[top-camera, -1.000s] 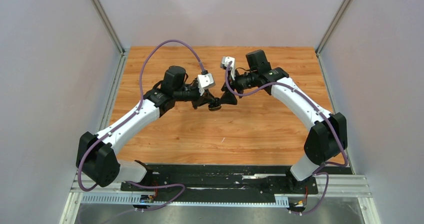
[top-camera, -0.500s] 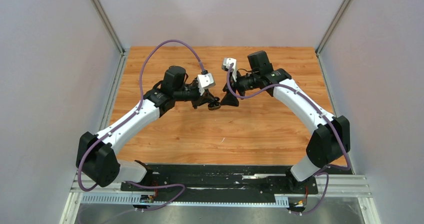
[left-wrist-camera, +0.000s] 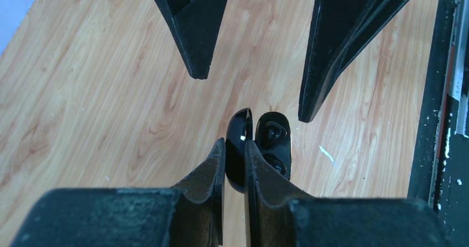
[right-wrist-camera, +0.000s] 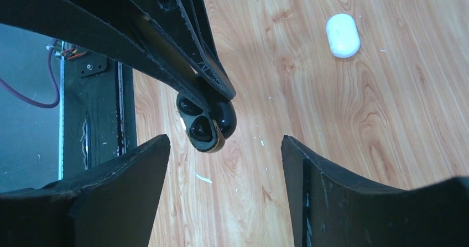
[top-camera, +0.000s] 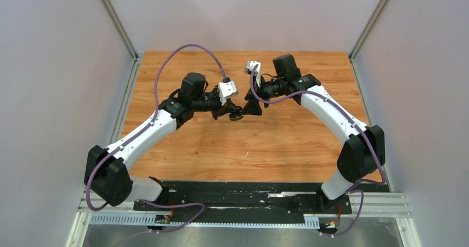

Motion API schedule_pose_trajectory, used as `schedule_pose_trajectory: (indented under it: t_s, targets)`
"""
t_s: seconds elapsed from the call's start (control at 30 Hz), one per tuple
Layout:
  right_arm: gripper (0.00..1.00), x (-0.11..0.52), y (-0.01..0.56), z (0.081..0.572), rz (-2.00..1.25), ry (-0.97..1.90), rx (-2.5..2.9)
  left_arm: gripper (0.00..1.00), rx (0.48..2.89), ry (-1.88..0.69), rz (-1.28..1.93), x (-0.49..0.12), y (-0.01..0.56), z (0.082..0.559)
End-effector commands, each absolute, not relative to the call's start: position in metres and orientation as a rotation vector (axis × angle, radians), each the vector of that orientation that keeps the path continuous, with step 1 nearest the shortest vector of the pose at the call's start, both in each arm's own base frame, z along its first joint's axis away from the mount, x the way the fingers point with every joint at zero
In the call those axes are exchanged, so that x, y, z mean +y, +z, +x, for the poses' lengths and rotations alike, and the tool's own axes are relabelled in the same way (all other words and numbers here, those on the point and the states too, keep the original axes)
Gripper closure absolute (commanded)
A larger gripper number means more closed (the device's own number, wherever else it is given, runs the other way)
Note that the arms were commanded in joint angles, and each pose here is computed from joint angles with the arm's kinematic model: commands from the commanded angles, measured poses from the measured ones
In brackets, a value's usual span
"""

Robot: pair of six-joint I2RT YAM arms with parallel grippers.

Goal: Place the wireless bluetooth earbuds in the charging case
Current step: Place the earbud in the charging case, then place the charging case at the center of the board.

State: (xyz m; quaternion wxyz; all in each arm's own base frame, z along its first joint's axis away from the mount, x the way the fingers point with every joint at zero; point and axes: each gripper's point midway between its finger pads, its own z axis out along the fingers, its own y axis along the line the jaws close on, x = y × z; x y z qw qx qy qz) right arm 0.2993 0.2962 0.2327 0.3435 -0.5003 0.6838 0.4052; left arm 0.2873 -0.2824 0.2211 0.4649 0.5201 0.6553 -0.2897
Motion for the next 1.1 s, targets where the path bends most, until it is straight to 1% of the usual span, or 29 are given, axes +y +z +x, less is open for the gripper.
schedule_pose_trajectory:
  t_s: [0.0,0.23,0.47,0.53,0.67,0.97,1.07]
  targets:
    - [0.27,0.285,0.250,0.301,-1.245,1.033,1.748,1.00,1.558,-0.711,1.323,-0.285,0.223,0.281]
    - [0.27,0.248,0.234,0.294,-1.158,0.993,1.848,1.00,1.624,-0.871,1.341,-0.298,0.169,0.272]
    - [0.27,0.228,0.213,0.291,-1.119,0.954,1.920,1.00,1.727,-1.127,1.380,-0.319,0.121,0.263]
    - [0.27,0.225,0.210,0.290,-1.113,0.947,1.930,1.00,1.774,-1.180,1.366,-0.324,0.110,0.264]
    - [0.27,0.222,0.206,0.290,-1.111,0.938,1.937,0.99,1.796,-1.199,1.309,-0.334,0.094,0.277]
    - [0.27,0.219,0.199,0.297,-1.113,0.920,1.948,0.87,1.869,-1.177,1.285,-0.341,0.064,0.295]
    - [0.27,0.218,0.198,0.299,-1.109,0.911,1.953,0.80,1.902,-1.164,1.277,-0.339,0.057,0.299]
